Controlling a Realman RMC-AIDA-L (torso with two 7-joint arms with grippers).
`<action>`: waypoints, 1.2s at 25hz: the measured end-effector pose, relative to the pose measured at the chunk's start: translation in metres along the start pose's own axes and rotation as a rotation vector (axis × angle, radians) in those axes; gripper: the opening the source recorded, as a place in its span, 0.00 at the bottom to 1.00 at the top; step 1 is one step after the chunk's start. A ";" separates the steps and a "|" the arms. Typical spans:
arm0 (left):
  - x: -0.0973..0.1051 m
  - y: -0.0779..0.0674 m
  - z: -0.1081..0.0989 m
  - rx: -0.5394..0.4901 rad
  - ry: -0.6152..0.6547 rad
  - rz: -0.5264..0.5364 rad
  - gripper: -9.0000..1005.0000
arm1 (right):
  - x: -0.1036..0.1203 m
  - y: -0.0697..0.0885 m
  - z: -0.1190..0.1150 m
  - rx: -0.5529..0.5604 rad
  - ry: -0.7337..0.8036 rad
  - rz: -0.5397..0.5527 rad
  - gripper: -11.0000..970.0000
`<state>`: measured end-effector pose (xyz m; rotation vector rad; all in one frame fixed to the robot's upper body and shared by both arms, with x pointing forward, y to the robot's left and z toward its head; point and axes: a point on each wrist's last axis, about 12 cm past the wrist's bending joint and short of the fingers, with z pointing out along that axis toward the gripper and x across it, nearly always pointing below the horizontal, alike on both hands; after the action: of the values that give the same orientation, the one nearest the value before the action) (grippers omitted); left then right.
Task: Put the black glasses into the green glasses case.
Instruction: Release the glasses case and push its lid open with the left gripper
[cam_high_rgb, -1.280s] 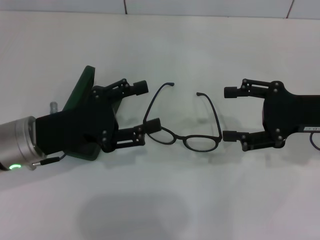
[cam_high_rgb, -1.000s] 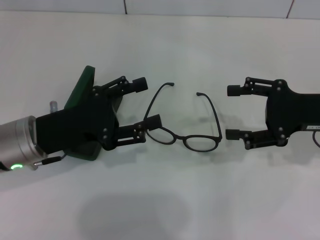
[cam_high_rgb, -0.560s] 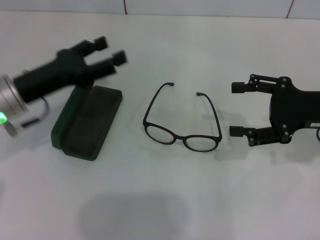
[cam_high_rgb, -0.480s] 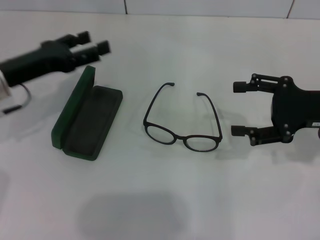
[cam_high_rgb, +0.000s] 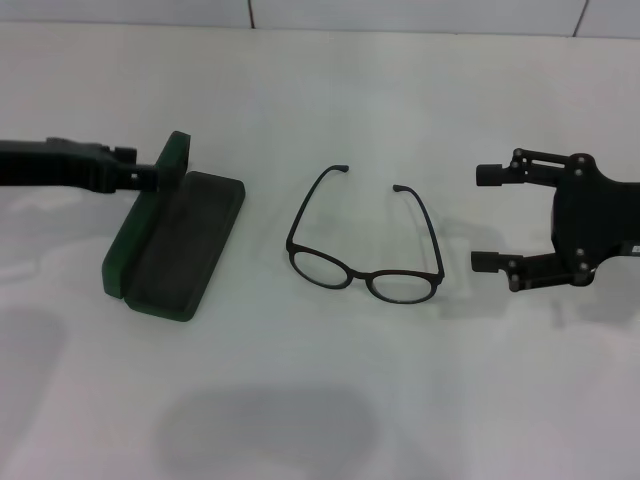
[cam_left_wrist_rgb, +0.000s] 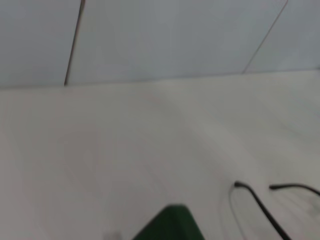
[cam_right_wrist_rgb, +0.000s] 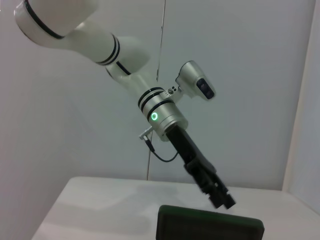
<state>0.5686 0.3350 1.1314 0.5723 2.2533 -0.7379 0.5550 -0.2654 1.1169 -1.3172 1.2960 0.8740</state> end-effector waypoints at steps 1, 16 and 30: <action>0.002 0.000 0.001 -0.002 0.017 -0.009 0.85 | 0.000 0.000 0.000 0.000 0.003 -0.004 0.89; 0.008 0.002 0.009 -0.027 0.119 -0.021 0.79 | 0.000 0.000 0.003 -0.008 0.004 -0.019 0.89; -0.001 -0.001 0.011 0.004 0.133 0.010 0.52 | -0.001 0.005 0.004 -0.011 -0.011 -0.031 0.89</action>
<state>0.5735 0.3273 1.1257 0.6509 2.3696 -0.7181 0.5506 -0.2603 1.1157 -1.3359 1.2608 0.8672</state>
